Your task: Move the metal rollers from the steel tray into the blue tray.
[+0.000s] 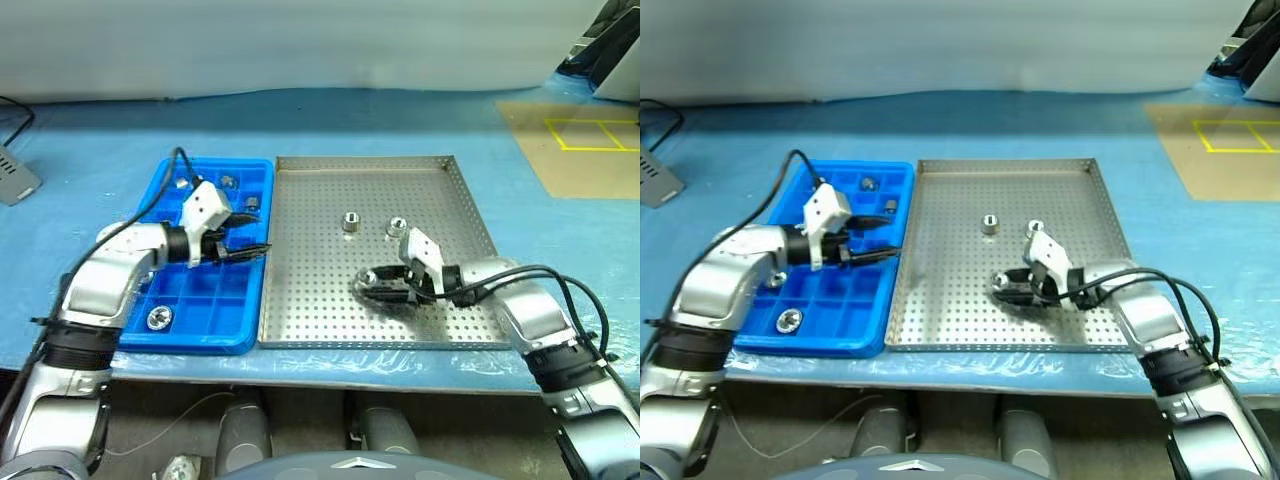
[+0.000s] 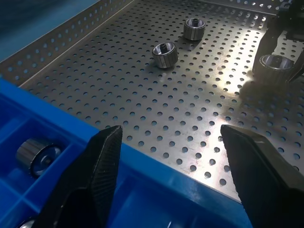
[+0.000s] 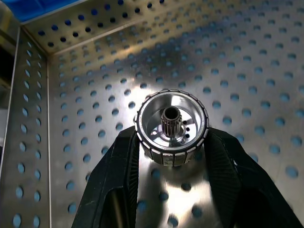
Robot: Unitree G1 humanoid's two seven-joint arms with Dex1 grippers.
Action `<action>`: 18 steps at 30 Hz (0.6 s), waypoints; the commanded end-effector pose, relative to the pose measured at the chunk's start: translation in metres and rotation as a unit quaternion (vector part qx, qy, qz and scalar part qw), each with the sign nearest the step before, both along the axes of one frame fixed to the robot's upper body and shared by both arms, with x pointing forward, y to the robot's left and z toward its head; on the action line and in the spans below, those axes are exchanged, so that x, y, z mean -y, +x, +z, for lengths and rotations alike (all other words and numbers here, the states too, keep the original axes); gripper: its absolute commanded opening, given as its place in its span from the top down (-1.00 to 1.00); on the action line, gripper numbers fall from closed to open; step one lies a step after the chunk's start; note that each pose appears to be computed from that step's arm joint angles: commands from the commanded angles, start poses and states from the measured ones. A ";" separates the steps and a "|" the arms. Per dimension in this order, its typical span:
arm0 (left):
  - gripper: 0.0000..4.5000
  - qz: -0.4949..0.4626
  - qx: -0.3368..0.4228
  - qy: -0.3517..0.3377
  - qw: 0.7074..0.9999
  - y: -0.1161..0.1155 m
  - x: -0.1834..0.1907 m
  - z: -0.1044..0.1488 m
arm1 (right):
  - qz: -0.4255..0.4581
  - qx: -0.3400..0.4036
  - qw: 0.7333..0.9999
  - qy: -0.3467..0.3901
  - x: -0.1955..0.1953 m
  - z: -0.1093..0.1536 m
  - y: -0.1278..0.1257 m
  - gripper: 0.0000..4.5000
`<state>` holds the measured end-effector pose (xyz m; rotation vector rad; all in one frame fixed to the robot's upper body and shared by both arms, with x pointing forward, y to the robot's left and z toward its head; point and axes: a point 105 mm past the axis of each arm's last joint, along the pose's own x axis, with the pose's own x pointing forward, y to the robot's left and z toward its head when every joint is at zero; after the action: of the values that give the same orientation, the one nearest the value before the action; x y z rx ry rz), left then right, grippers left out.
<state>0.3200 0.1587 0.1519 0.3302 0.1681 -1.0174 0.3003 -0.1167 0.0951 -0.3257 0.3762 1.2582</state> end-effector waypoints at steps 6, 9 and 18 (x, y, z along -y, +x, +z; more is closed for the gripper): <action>-0.55 0.054 0.009 0.013 0.998 -0.031 -0.039 0.006 | 0.120 0.051 0.991 0.022 -0.060 0.040 0.022 0.26; -0.55 0.070 0.011 0.028 0.997 -0.044 -0.048 0.002 | 0.162 0.074 0.984 0.014 -0.079 0.047 0.026 0.26; -0.55 0.136 0.010 0.007 0.991 -0.056 -0.062 -0.003 | 0.125 0.139 0.982 0.039 -0.122 0.069 0.071 0.26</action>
<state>0.2651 0.2234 0.1384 0.3129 0.2425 -0.7491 0.3624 0.0100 0.1572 -0.4749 0.0851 1.4945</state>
